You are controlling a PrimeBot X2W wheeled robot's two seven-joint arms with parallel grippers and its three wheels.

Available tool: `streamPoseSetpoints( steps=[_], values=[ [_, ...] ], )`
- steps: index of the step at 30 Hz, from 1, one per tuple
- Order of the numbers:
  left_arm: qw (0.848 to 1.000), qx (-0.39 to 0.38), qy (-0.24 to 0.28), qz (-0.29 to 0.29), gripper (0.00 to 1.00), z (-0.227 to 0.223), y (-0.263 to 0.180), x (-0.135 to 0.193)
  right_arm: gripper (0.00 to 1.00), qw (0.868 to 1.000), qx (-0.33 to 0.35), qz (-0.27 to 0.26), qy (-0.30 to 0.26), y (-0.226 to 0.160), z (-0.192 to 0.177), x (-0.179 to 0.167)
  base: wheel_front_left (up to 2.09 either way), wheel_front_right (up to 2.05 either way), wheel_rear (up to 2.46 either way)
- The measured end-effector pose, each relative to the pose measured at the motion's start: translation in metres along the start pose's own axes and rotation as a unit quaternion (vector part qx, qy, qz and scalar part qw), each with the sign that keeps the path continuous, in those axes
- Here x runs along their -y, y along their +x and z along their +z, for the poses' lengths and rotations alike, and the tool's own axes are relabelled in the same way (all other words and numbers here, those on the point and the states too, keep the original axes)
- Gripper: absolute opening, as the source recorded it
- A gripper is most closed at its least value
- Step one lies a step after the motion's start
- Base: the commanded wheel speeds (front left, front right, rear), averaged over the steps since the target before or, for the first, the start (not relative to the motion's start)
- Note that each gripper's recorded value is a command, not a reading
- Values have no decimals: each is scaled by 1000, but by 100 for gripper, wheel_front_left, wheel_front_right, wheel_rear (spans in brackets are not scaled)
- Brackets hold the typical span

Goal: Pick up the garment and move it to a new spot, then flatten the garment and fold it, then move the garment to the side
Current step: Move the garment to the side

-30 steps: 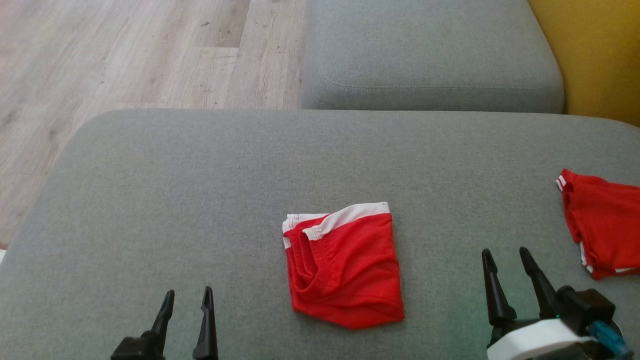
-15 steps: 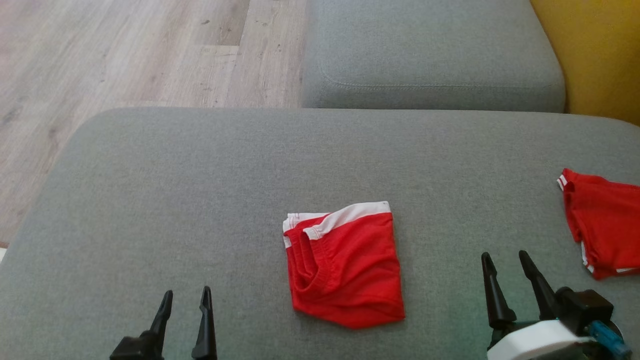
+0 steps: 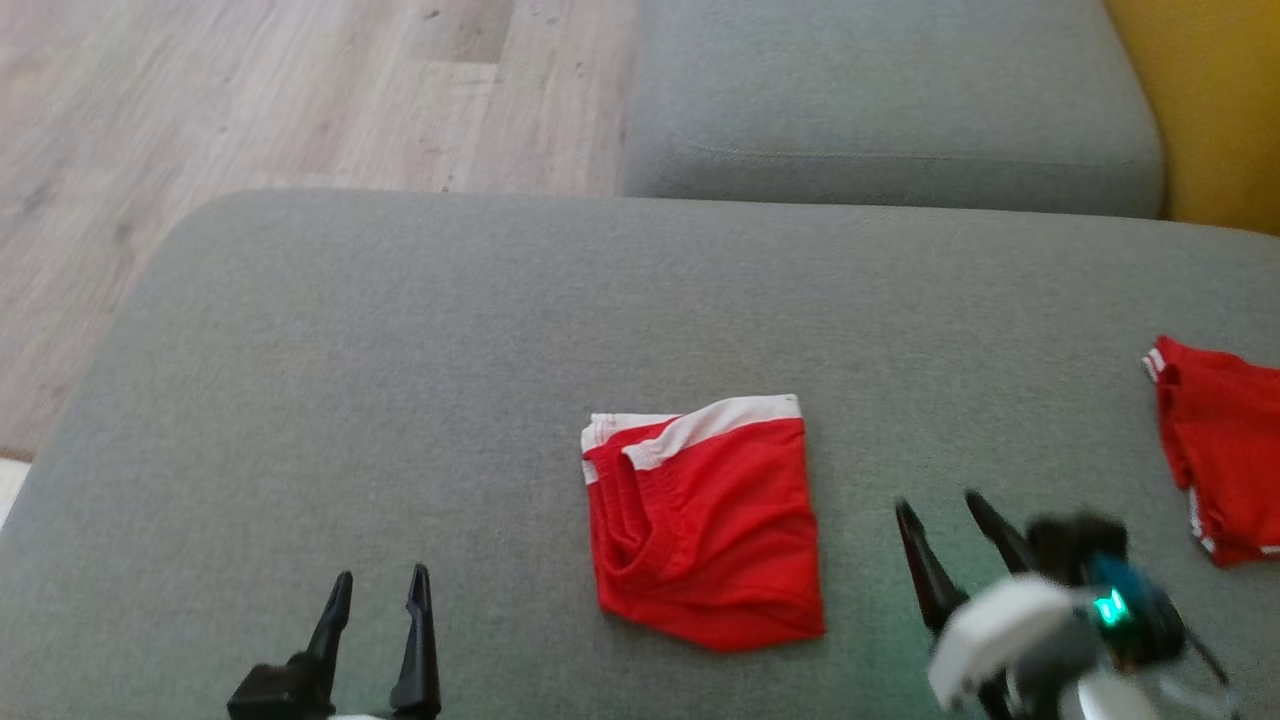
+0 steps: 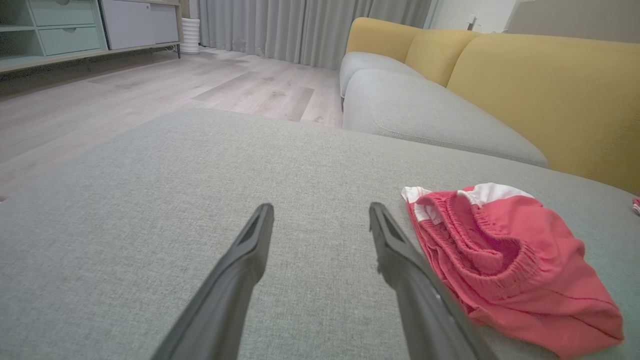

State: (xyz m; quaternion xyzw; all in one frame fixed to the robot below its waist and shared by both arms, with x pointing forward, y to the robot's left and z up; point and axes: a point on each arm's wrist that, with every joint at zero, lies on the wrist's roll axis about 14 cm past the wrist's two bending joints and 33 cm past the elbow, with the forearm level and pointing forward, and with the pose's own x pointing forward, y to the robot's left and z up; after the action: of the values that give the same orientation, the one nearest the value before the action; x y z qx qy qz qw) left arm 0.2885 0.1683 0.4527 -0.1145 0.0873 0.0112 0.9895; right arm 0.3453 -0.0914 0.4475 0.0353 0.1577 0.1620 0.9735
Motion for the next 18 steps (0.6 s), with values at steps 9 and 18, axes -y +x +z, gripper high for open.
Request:
streamPoseSetpoints(
  steps=[9, 18],
  values=[
    [999, -7, -16, 29, 100, -10, -7, -10, 100, 992, -109, 60, -11, 49, -2, -33, 0, 0, 0],
    [997, -9, -30, 66, 100, -16, -16, -27, 100, 969, -233, 84, 6, 67, -45, -47, 0, 0, 0]
  ],
)
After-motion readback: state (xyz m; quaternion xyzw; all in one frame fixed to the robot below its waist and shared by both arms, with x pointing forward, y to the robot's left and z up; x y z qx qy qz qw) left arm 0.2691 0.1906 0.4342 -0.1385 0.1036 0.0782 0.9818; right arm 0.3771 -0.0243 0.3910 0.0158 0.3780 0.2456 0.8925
